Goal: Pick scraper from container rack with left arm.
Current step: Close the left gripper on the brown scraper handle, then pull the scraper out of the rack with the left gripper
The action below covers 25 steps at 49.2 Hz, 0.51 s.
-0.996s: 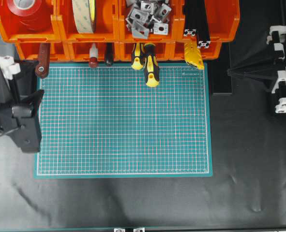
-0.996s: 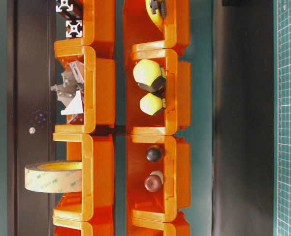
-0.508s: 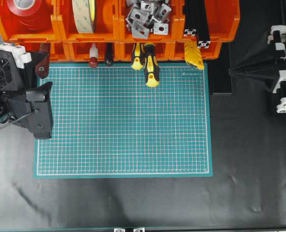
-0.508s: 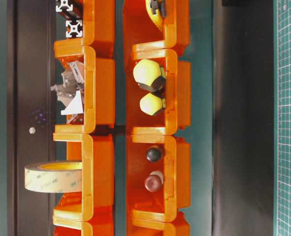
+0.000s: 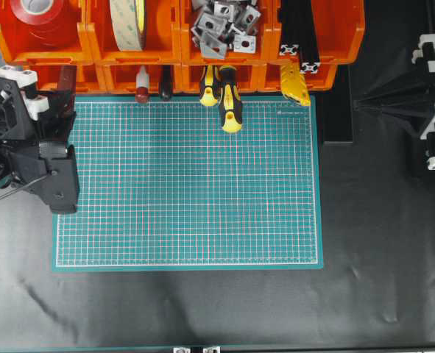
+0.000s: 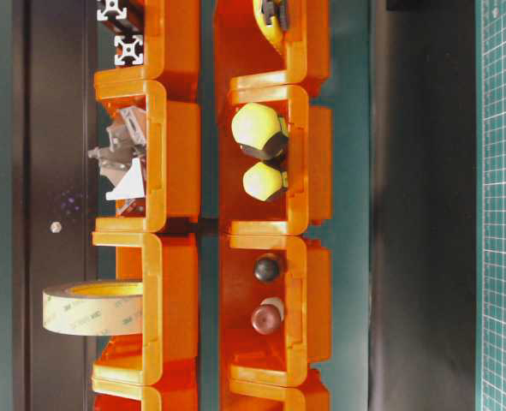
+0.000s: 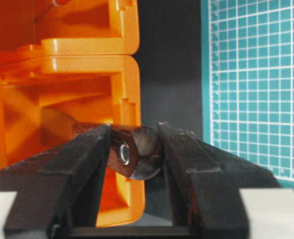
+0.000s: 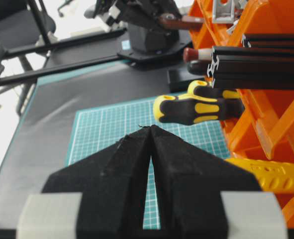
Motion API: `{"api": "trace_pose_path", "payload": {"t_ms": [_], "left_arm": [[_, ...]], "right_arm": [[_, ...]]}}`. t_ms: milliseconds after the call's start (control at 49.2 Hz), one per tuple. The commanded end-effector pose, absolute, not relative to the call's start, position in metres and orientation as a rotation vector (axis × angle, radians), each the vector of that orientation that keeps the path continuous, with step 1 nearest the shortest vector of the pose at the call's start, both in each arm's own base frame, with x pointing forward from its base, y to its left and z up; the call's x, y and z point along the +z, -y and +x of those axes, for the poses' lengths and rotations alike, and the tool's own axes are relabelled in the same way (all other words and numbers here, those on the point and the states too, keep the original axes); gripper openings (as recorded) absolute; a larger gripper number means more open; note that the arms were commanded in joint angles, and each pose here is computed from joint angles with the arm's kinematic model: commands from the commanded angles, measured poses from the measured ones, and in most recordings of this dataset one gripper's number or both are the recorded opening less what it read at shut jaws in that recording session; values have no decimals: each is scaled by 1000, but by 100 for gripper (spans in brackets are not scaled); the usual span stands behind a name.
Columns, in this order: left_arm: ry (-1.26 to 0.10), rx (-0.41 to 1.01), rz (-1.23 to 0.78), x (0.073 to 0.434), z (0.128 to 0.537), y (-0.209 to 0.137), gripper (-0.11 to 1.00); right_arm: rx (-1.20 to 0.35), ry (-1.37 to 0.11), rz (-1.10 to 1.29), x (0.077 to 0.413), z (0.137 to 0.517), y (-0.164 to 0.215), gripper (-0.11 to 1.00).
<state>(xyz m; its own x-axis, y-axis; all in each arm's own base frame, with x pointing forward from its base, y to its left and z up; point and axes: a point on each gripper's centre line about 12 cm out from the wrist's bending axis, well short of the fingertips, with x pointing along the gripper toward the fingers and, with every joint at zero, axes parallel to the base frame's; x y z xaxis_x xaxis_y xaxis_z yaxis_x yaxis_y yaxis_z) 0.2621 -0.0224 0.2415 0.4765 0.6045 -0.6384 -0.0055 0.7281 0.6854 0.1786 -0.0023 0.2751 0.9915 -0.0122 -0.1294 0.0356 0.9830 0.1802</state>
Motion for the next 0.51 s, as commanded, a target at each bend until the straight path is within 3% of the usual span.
{"api": "trace_pose_path", "payload": {"t_ms": [0,284,488], "left_arm": [[-1009,418,657,247,265,22,32],[-980,446,656,274,268,37,32],[-955,453,674,308,262,59,26]], "right_arm": [[-22,-92,180,286,181,2,-1],[-20,-95,172,285,181,2,-1],[-18,-63,163,287,179,2,-1]]}}
